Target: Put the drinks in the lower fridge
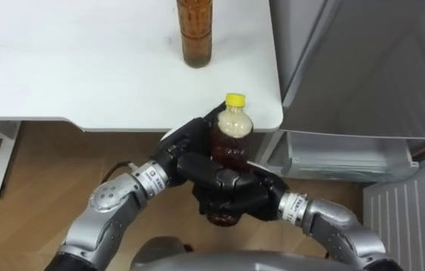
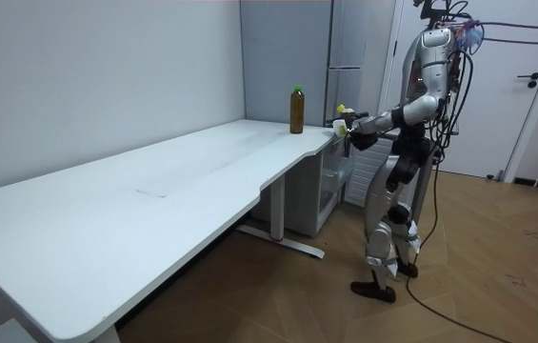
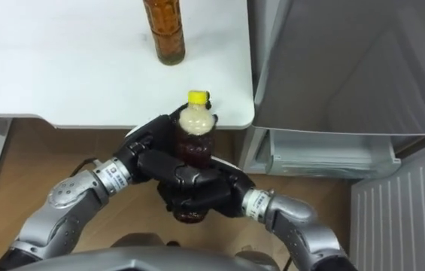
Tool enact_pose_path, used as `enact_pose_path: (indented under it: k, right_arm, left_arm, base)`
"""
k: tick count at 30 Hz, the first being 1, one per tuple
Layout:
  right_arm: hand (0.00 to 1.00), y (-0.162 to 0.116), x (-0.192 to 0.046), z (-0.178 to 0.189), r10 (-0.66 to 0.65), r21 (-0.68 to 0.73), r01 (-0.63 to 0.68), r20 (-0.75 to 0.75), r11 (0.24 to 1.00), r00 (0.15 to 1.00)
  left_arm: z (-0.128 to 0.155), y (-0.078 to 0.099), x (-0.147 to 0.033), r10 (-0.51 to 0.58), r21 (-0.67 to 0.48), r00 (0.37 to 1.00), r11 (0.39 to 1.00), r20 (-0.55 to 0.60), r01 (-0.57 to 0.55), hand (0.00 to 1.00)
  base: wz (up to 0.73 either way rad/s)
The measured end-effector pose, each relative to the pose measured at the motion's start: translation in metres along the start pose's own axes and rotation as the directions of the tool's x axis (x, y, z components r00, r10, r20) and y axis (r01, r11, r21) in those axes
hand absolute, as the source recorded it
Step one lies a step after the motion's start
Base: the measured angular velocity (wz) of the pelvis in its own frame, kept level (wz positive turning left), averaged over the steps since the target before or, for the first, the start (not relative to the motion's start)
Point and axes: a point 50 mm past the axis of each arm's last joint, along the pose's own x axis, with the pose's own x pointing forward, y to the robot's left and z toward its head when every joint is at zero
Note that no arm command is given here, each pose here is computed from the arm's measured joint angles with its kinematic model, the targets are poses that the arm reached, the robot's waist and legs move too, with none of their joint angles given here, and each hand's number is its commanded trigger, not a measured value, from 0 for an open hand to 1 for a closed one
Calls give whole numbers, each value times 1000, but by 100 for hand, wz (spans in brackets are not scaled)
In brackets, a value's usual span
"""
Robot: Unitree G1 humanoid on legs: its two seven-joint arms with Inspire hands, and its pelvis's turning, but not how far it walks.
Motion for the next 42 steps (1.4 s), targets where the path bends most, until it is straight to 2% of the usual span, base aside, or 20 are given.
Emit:
enact_pose_path:
  k: [2,14,22,28,31,36,42]
  right_arm:
    - [100,-3,-6,-1,-21,33,21,15,999,1000]
    - [100,-19,-28,1,-133,23,133,-2,991,991]
    - [100,-21,-31,-1,-155,35,155,-15,987,988]
    - [100,-22,-33,2,-173,89,169,33,982,984]
    - [100,-27,-36,0,-197,96,193,33,977,980]
    - [100,-40,-50,-18,-302,190,296,2,936,953]
    - [100,-49,-61,-22,-384,226,373,5,900,923]
  left_arm:
    - [-3,4,-2,-6,-4,1000,1000,-11,6,0]
    - [-13,20,-14,-13,-37,999,999,-32,11,0]
    - [-10,26,-21,-18,-35,999,999,-26,17,0]
    - [-7,31,-27,-15,-5,999,1000,-30,15,0]
    - [-4,32,-27,-14,6,1000,1000,-20,15,0]
    - [-2,32,-28,-14,10,1000,1000,-6,14,0]
    - [14,26,-25,-67,62,998,996,8,66,0]
  base:
    - [-6]
    - [-7]
    - [-9]
    - [-1]
    - [0]
    - [0]
    - [-1]
